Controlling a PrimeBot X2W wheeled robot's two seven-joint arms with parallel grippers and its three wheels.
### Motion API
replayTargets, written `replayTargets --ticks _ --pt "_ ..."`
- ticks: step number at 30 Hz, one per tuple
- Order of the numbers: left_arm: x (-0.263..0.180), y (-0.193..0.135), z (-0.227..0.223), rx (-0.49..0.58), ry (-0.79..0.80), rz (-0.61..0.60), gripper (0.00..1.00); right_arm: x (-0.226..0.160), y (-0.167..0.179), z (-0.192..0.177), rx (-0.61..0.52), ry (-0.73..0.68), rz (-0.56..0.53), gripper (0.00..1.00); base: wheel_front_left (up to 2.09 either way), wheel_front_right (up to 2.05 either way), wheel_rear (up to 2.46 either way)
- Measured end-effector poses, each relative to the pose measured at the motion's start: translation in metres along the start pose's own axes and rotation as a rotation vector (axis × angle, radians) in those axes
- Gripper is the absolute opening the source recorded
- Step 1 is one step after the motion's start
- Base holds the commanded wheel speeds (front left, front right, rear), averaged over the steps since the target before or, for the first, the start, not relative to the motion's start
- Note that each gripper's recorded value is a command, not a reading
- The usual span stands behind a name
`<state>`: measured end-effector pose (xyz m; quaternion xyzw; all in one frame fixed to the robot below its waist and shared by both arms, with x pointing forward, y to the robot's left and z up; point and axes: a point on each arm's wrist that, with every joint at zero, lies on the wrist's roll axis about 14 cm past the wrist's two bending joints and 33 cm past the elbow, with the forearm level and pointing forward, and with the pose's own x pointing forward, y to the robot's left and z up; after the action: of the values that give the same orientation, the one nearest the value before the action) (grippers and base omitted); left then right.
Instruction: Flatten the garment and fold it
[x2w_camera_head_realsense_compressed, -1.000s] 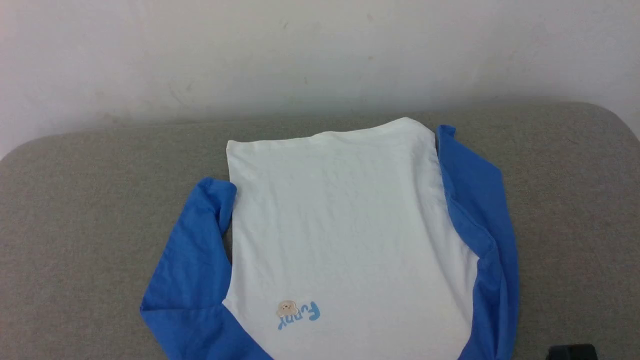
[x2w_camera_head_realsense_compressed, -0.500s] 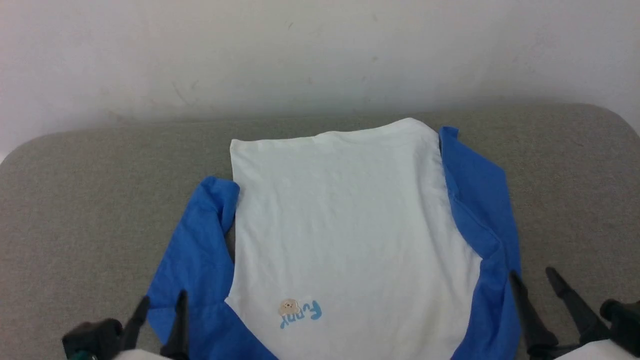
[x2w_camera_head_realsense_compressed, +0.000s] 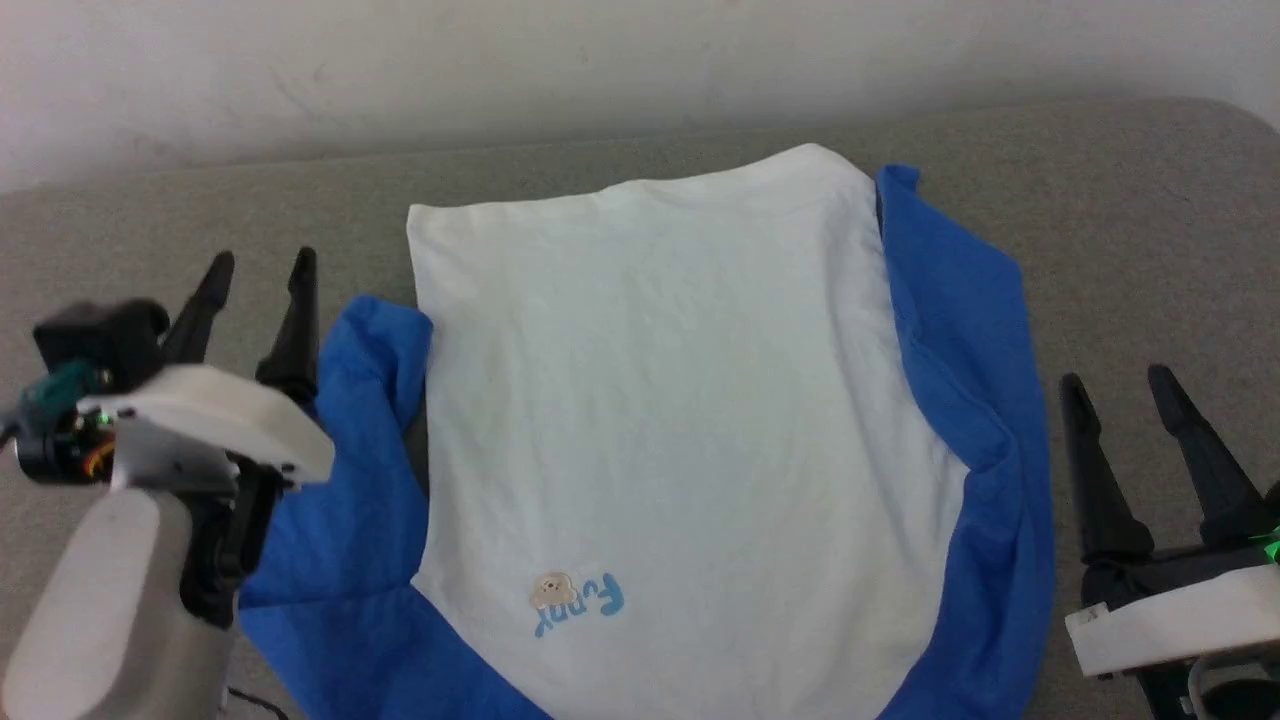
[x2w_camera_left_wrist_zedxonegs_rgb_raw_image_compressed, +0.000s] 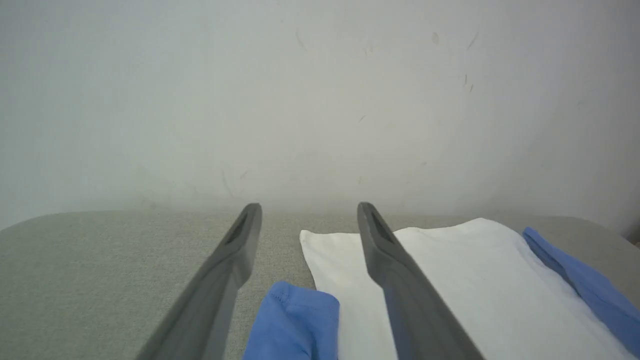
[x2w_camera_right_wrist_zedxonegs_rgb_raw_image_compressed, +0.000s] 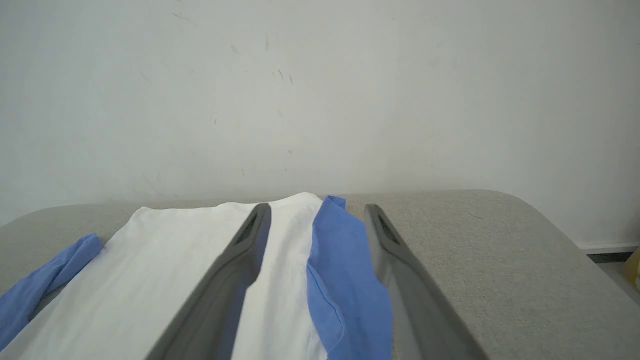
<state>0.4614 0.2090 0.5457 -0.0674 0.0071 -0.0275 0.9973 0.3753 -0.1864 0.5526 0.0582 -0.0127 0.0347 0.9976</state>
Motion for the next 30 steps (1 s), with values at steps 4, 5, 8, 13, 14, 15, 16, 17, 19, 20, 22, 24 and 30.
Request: replayTargets --ticks 4,5,8,13,14,15,16,17,19,20,22,24,30 --pt "0.043 0.005 -0.024 0.031 0.162 -0.043 1.0 0.012 -0.003 -0.014 0.003 0.038 -0.008 1.0 0.0 0.0 0.0" --pt "0.051 0.007 -0.034 0.033 0.216 -0.047 1.0 0.015 -0.004 -0.018 0.004 0.049 -0.009 1.0 0.0 0.0 0.0" --pt "0.066 0.014 -0.068 0.037 0.404 -0.057 1.0 0.018 -0.008 -0.032 0.007 0.088 -0.022 1.0 0.0 0.0 0.0" --pt "0.068 0.022 -0.123 0.055 0.711 -0.076 1.0 0.014 -0.018 -0.052 0.013 0.15 -0.057 1.0 0.0 0.0 0.0" --pt "0.065 0.023 -0.134 0.056 0.771 -0.075 1.0 0.013 -0.02 -0.055 0.012 0.16 -0.065 1.0 0.0 0.0 0.0" --pt "0.061 0.025 -0.146 0.056 0.834 -0.074 1.0 0.012 -0.023 -0.057 0.012 0.167 -0.074 1.0 0.0 0.0 0.0" --pt "0.055 0.025 -0.157 0.057 0.897 -0.073 1.0 0.01 -0.026 -0.059 0.01 0.173 -0.084 1.0 0.0 0.0 0.0" --pt "0.054 0.026 -0.161 0.063 0.931 -0.077 1.0 0.009 -0.029 -0.061 0.009 0.178 -0.093 1.0 0.0 0.0 0.0" --pt "0.055 0.028 -0.163 0.085 0.99 -0.078 1.0 0.006 -0.032 -0.063 0.008 0.187 -0.106 1.0 0.0 0.0 0.0" --pt "0.054 0.028 -0.165 0.091 1.017 -0.08 0.98 0.005 -0.034 -0.064 0.008 0.191 -0.113 1.0 0.0 0.0 0.0" --pt "0.055 0.028 -0.165 0.091 1.032 -0.08 0.31 0.005 -0.036 -0.066 0.012 0.196 -0.118 1.0 0.0 0.0 0.0" --pt "0.054 0.029 -0.164 0.086 1.03 -0.071 0.0 0.005 -0.035 -0.066 0.017 0.197 -0.116 1.0 0.0 0.0 0.0" --pt "0.056 0.041 -0.15 0.04 0.887 0.027 0.0 0.004 -0.034 -0.063 0.028 0.183 -0.113 1.0 0.0 0.0 0.0"
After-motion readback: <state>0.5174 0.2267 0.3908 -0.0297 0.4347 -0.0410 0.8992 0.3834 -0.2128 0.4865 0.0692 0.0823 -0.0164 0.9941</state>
